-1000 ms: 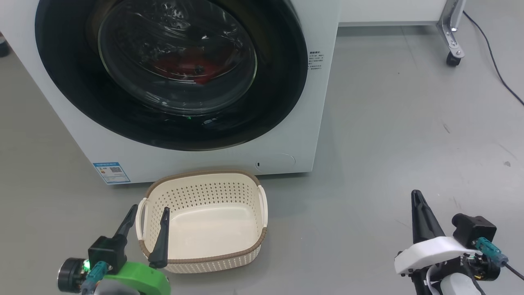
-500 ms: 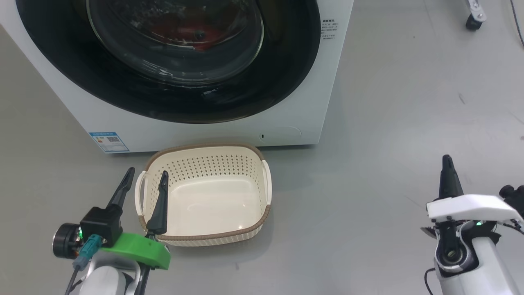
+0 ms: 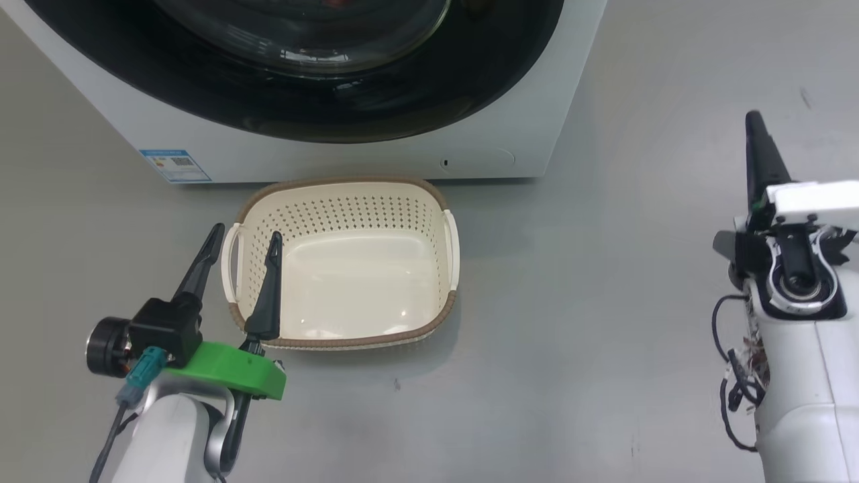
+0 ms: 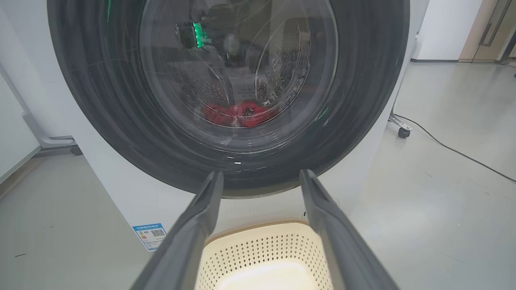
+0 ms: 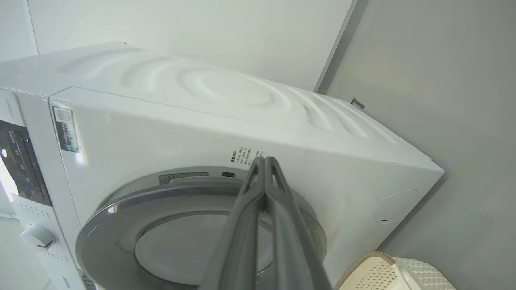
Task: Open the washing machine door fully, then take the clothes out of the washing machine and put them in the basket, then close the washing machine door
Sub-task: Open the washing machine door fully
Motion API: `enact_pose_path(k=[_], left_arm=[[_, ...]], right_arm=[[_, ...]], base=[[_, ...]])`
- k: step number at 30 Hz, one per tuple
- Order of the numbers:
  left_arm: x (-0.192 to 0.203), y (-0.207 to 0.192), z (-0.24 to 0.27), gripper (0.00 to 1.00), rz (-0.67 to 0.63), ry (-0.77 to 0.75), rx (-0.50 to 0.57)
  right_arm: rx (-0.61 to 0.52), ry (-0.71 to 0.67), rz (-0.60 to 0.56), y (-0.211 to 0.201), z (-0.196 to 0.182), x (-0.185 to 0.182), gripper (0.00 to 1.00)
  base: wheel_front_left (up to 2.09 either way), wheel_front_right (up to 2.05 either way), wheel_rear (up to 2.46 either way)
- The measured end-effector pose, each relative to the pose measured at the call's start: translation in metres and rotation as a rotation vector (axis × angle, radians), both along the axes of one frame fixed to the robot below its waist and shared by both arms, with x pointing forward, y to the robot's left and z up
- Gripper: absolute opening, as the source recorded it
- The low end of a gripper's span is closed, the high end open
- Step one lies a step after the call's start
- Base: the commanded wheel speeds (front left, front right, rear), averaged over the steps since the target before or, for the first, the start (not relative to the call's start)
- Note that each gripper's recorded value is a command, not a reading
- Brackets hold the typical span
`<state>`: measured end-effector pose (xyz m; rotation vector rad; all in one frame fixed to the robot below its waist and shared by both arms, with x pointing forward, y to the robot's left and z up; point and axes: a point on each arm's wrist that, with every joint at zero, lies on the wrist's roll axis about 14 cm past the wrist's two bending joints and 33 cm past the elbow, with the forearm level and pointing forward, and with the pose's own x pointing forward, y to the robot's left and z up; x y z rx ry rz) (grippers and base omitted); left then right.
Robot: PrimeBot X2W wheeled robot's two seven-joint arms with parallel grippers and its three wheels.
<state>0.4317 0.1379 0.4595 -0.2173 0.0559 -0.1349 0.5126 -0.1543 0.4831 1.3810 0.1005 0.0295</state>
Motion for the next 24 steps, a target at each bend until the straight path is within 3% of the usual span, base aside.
enact_pose_path(k=[8, 24], left_arm=[[0.016, 0.006, -0.007, 1.0, 0.016, 0.005, -0.005], [0.034, 0.019, -0.025, 1.0, 0.034, 0.032, 0.012]], right_arm=[[0.096, -0.032, 0.126, 0.029, 0.012, 0.045, 0.0], [0.065, -0.057, 0.366, 0.079, 0.022, 0.118, 0.0]], base=[[0.0, 0.0, 0.0], [0.0, 0.0, 0.0]])
